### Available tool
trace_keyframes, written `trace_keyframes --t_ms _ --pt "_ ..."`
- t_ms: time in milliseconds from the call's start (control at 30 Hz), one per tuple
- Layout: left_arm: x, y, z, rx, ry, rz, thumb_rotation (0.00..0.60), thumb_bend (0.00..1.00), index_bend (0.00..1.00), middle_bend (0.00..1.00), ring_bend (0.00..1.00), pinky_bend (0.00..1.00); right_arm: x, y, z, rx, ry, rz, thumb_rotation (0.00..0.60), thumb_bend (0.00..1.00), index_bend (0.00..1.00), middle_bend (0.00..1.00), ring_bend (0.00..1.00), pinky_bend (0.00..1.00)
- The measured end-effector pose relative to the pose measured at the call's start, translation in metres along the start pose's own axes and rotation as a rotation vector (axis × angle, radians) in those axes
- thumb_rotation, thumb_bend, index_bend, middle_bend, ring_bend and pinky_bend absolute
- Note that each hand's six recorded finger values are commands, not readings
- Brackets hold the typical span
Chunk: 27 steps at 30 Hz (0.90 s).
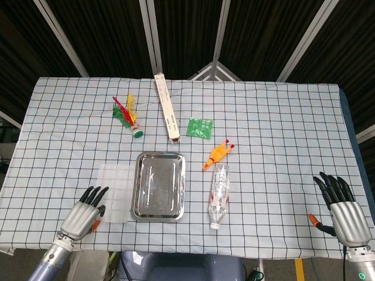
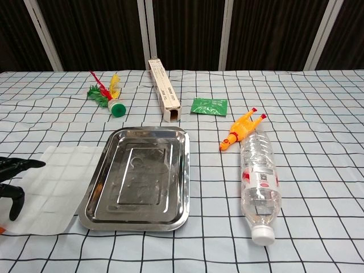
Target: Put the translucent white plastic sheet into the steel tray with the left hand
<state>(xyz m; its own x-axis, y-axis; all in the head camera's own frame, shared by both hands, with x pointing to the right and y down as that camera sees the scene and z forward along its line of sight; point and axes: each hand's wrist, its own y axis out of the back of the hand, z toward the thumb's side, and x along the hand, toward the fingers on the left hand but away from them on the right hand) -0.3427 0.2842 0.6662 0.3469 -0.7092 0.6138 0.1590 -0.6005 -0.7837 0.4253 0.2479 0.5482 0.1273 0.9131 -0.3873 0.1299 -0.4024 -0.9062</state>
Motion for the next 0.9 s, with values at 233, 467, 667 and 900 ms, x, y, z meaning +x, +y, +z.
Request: trace_keyframes --t_ms 233,467,667,900 --pt "0.002 0.019 -0.003 -0.035 0.004 0.061 0.6 0.47 0.58 0.0 0.0 0.0 0.0 0.0 0.0 -0.001 0.0 -0.002 0.6 0.29 0.0 0.0 0.0 0.0" --pt "0.011 0.067 -0.011 -0.066 0.014 0.181 0.6 0.47 0.58 0.0 0.0 0.0 0.001 0.0 0.001 -0.002 0.002 -0.002 0.6 0.29 0.0 0.0 0.0 0.0" --pt "0.036 0.126 -0.014 -0.045 0.0 0.314 0.6 0.47 0.58 0.0 0.0 0.0 0.0 -0.001 0.002 0.001 0.007 -0.001 0.6 0.29 0.0 0.0 0.0 0.0" --pt "0.074 0.172 0.01 -0.01 -0.04 0.395 0.6 0.47 0.58 0.0 0.0 0.0 0.0 0.0 0.001 0.001 0.004 -0.001 0.6 0.29 0.0 0.0 0.0 0.0"
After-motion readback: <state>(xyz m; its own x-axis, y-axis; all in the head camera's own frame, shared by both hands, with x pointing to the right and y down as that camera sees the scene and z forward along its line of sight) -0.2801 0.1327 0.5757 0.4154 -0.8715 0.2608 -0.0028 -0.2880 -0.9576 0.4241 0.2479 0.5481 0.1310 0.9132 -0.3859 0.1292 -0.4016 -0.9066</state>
